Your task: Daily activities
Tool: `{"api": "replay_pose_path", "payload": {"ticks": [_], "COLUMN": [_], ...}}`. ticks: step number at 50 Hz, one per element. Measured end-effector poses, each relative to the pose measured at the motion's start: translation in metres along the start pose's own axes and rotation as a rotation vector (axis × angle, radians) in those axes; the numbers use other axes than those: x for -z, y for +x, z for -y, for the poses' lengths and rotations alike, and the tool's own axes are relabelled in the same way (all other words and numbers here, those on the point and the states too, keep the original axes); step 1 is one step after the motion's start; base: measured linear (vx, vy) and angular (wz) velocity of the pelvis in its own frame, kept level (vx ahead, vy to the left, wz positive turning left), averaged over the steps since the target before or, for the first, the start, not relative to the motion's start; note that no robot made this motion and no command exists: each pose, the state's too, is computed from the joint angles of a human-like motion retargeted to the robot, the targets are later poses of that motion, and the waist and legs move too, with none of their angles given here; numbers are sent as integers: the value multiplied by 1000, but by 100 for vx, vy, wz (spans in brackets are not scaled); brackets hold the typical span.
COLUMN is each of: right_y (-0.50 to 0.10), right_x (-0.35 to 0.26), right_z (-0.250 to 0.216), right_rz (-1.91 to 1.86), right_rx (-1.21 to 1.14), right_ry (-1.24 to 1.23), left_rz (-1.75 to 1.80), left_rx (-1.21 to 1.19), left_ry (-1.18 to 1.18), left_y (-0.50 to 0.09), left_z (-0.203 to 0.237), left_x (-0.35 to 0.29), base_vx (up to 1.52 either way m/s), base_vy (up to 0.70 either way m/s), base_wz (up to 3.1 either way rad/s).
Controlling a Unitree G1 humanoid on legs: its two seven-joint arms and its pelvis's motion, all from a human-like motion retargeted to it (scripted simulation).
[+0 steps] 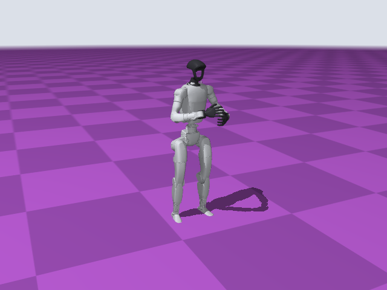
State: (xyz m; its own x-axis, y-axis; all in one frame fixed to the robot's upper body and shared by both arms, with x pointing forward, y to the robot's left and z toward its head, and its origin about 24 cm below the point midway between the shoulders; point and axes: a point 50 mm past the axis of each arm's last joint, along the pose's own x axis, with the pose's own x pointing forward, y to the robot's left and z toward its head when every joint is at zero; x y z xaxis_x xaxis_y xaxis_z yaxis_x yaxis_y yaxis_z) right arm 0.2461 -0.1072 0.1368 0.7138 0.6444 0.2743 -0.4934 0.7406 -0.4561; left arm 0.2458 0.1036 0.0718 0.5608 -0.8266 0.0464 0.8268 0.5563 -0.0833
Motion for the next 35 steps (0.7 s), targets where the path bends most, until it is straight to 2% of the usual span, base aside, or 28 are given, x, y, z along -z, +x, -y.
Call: {"api": "replay_pose_path", "payload": {"ticks": [5,11,16,20,25,28,32,35], "right_y": [-30,-65,-75,-68,-56,-55,-69,-94], "right_x": [34,61,59,36,1,2,52,105], "right_z": [-10,-25,-24,-3,31,42,35,4], "right_rz": [-188,-342,-317,-177,33,64,-128,-372], "right_rx": [-31,-4,90,191,371,487,630,666], "right_ry": [36,187,316,290,199,211,364,560], "left_rz": [-38,7,66,67,17,17,163,382], "left_rx": [-8,-48,-116,-173,-193,-184,-164,-141], "left_ry": [-44,-260,-456,-522,-509,-464,-361,-305], "left_y": [-8,-23,-45,-66,-88,-89,-72,-52], "left_z": [11,27,36,40,42,39,28,23], "left_x": [18,37,49,54,54,45,8,-36], "base_vx": [4,4,2,0,-1,0,2,5], "base_vy": [0,2,3,3,2,2,1,1], "base_wz": [41,40,44,49,52,46,43,50]}}
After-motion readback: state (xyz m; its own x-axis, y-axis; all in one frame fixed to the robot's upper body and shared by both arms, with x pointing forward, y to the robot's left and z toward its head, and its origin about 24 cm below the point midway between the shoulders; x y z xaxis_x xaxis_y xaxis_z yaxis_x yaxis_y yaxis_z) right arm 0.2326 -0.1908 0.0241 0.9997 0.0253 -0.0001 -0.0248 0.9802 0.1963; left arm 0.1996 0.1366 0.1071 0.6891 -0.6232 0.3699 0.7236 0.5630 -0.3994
